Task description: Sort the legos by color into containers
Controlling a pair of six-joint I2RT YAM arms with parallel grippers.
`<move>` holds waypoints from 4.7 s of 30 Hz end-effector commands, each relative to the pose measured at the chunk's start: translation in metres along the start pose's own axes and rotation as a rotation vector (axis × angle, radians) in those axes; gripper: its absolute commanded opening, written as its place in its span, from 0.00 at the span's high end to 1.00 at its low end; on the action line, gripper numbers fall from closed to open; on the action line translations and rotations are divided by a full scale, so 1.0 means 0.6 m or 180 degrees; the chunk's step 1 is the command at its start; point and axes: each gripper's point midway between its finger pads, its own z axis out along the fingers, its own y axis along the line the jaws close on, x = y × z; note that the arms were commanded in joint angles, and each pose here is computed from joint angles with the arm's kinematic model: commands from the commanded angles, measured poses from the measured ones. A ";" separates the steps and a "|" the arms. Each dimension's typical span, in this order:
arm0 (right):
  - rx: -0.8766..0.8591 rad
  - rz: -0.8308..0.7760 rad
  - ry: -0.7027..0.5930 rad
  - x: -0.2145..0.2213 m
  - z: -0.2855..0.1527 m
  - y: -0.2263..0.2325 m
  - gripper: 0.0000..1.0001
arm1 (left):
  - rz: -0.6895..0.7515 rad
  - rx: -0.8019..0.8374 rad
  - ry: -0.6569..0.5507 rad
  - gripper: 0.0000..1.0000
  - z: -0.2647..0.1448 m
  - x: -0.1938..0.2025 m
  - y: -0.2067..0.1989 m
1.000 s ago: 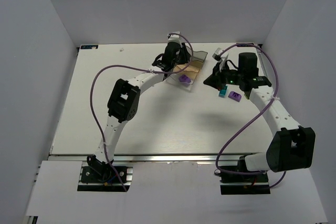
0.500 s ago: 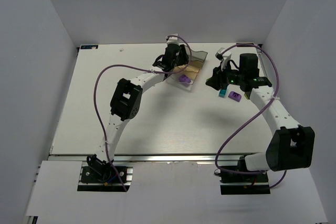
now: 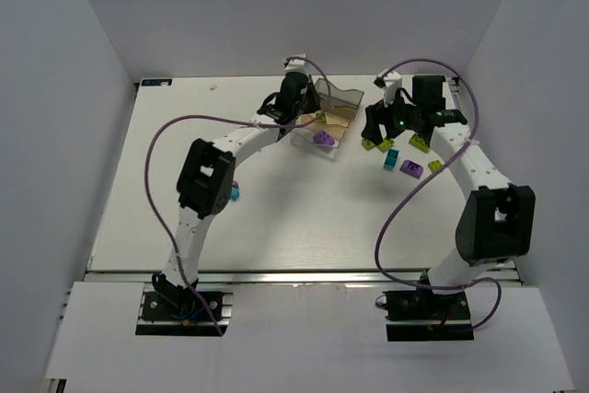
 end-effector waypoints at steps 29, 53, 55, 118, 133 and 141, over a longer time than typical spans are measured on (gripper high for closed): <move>0.0521 -0.0265 0.1938 0.181 0.135 -0.189 0.13 | -0.0611 -0.0344 0.0035 0.25 -0.527 0.036 0.139; 0.0458 -0.0155 0.1046 0.037 0.094 -0.176 1.00 | -0.0790 -0.0333 -0.0006 0.24 -0.537 0.049 0.146; 0.0006 0.0247 0.0510 -0.029 0.107 -0.117 1.00 | -0.0799 -0.0313 0.0007 0.24 -0.537 0.052 0.144; 0.0582 -0.0393 0.1265 0.099 -0.015 -0.241 0.20 | -0.0924 -0.0136 0.0083 0.24 -0.533 0.086 0.140; 0.0685 -0.0766 0.1914 0.208 -0.003 -0.361 0.23 | -0.0994 -0.0163 0.0043 0.24 -0.551 0.092 0.149; 0.0578 -0.0777 0.1949 0.232 0.026 -0.370 0.26 | -0.0985 -0.0195 0.0062 0.24 -0.549 0.091 0.151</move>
